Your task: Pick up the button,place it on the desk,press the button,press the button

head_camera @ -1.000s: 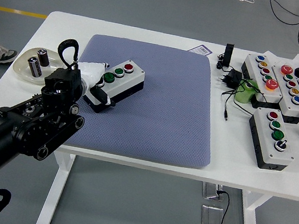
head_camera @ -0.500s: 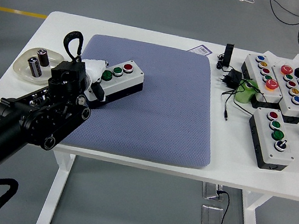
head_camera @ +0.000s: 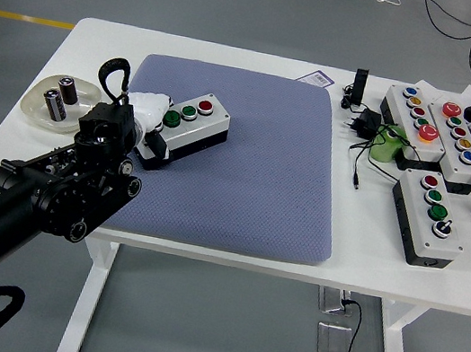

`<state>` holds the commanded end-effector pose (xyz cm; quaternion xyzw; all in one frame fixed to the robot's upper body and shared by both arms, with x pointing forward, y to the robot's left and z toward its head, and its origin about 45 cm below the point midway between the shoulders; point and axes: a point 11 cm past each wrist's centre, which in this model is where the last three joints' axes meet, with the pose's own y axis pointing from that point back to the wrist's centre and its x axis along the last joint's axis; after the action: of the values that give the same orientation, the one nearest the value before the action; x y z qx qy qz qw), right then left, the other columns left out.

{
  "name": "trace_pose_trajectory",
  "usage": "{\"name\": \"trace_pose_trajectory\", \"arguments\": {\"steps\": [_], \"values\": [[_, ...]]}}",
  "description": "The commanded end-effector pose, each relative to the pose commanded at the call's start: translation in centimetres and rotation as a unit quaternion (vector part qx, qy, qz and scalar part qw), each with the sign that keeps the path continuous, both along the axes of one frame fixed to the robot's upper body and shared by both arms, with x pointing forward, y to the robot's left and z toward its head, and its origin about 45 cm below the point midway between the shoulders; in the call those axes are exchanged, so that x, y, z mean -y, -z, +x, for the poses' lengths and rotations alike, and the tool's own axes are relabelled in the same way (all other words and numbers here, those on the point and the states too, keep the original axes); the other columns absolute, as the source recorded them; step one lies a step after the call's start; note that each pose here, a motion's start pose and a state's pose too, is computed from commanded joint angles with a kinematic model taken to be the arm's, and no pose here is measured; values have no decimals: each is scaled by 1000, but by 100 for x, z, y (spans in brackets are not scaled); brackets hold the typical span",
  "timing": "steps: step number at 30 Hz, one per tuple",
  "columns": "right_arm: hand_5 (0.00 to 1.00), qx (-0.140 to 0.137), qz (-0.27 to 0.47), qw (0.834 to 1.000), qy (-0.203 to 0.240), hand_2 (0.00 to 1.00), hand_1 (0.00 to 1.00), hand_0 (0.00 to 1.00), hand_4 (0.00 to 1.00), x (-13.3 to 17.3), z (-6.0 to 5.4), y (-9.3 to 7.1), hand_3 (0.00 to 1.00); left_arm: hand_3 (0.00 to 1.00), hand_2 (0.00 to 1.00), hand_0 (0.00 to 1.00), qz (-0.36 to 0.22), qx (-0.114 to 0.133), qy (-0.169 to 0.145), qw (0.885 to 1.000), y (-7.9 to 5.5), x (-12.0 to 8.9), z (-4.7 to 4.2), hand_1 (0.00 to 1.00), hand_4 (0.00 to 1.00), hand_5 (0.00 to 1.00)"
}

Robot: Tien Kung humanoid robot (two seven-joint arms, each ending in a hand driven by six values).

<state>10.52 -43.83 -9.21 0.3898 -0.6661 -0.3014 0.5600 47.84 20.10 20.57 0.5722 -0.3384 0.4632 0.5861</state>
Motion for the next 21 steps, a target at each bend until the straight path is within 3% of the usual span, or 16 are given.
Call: {"name": "trace_pose_trajectory", "arguments": {"steps": [9,16,21], "values": [[271,0,0,1000,1,603,569,651,262,-3,4,0,644,244,160,135,-21,26,15,999,-95,26,6,149,371,2],[272,0,0,1000,2,603,569,651,262,-5,3,1,644,214,134,133,-45,53,94,993,-235,191,-30,132,319,2],[272,-1,0,1000,2,603,569,651,262,-6,-6,3,644,214,134,133,-54,54,153,985,-362,295,-68,132,319,2]]}}
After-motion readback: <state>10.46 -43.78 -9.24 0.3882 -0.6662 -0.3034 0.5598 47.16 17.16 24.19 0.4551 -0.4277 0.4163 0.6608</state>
